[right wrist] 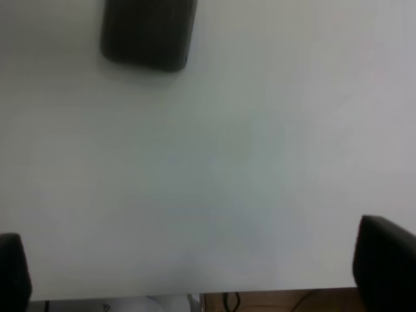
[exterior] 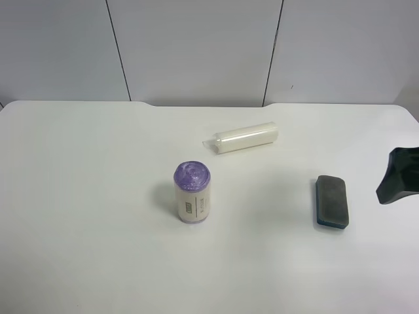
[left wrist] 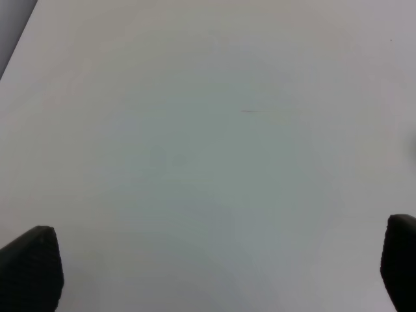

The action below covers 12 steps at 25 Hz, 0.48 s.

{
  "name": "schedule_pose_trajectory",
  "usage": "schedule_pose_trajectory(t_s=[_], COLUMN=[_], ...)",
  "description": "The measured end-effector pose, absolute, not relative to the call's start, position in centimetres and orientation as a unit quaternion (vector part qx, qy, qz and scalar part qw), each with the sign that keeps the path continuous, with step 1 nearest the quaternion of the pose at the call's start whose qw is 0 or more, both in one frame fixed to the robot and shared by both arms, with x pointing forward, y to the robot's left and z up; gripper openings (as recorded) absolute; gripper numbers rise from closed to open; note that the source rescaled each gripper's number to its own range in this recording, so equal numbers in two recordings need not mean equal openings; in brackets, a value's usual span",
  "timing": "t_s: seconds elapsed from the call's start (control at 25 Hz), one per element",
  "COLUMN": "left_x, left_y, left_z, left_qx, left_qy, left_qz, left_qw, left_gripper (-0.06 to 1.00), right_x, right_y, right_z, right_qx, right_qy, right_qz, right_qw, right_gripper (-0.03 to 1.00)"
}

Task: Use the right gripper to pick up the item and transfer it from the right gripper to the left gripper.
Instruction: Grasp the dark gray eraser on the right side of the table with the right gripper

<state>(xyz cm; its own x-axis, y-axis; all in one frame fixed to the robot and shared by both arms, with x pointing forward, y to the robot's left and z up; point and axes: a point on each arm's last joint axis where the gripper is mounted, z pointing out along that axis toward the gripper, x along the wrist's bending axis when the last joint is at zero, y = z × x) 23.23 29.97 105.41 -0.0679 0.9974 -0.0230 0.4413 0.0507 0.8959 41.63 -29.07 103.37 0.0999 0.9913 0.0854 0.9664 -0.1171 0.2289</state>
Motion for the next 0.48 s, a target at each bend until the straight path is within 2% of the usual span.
schedule_pose_trajectory(t_s=[0.48], left_x=[23.2], left_y=[30.0], left_z=[105.4], left_qx=[0.576], left_qy=[0.625], left_qz=[0.379], left_qw=[0.367], left_gripper=[1.00], right_x=[46.7], right_y=[-29.1], right_z=[98.1], right_qx=[0.745], right_qy=[0.660], right_qz=[0.086], right_qw=[0.042], right_gripper=[1.00])
